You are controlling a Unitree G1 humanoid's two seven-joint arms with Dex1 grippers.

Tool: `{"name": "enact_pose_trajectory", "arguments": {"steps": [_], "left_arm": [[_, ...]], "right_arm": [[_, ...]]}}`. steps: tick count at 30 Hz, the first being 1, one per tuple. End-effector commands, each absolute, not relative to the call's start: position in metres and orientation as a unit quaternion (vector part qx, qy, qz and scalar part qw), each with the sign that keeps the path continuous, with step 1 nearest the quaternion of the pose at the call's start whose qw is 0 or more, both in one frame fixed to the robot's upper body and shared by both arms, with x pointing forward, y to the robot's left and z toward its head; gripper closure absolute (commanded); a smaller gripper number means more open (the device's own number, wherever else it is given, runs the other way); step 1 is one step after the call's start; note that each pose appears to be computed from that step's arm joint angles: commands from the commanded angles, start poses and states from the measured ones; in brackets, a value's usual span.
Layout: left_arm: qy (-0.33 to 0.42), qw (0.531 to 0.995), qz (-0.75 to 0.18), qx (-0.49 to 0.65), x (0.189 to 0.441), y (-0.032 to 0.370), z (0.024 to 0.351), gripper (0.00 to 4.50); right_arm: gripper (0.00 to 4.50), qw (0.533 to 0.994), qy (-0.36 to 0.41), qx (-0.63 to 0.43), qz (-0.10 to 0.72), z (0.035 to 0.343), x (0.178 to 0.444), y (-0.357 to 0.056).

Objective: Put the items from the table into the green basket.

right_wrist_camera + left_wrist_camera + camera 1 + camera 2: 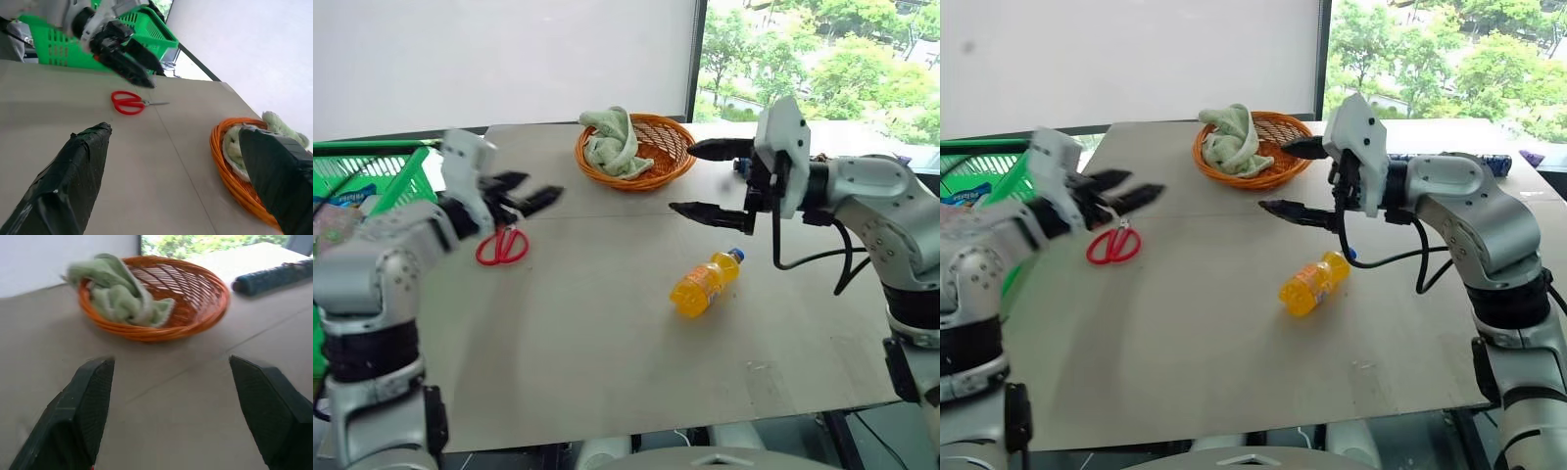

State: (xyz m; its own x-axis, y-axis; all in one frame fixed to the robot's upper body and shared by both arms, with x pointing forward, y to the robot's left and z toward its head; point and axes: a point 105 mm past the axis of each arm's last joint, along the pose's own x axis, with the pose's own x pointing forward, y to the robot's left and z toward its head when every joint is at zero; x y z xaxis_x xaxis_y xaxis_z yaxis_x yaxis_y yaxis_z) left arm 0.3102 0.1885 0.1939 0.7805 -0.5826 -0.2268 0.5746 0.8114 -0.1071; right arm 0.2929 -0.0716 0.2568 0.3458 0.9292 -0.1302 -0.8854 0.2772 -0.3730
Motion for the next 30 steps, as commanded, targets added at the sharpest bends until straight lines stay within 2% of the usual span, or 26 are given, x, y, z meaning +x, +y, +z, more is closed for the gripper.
{"name": "enact_pose_trajectory", "arguments": {"steps": [1,4,7,10,13,16,22,30], "left_arm": [[0.135,0.94,-0.311,-0.034,0.286,0.171,0.187,0.04],[0.165,0.934,-0.312,-0.057,0.264,0.173,0.173,0.04],[0.229,0.906,-0.354,-0.042,0.238,0.168,0.155,0.04],[0.27,0.877,-0.396,-0.028,0.226,0.16,0.148,0.04],[0.27,0.877,-0.398,-0.009,0.24,0.152,0.15,0.04],[0.279,0.856,-0.436,-0.001,0.245,0.13,0.152,0.04],[0.358,0.805,-0.473,0.017,0.257,0.096,0.14,0.04],[0.396,0.801,-0.443,0.069,0.306,0.052,0.117,0.04]], "right_arm": [[0.0,0.805,-0.049,-0.212,0.552,0.257,0.279,-0.096],[0.0,0.809,0.011,-0.229,0.541,0.235,0.268,-0.122],[0.0,0.81,0.067,-0.22,0.539,0.22,0.254,-0.144],[0.0,0.806,0.092,-0.218,0.543,0.212,0.246,-0.152],[0.0,0.802,0.105,-0.213,0.548,0.207,0.241,-0.157],[0.0,0.798,0.115,-0.215,0.552,0.206,0.236,-0.165],[0.0,0.799,0.145,-0.244,0.53,0.193,0.237,-0.185],[0.0,0.804,0.141,-0.241,0.525,0.195,0.235,-0.187]]}}
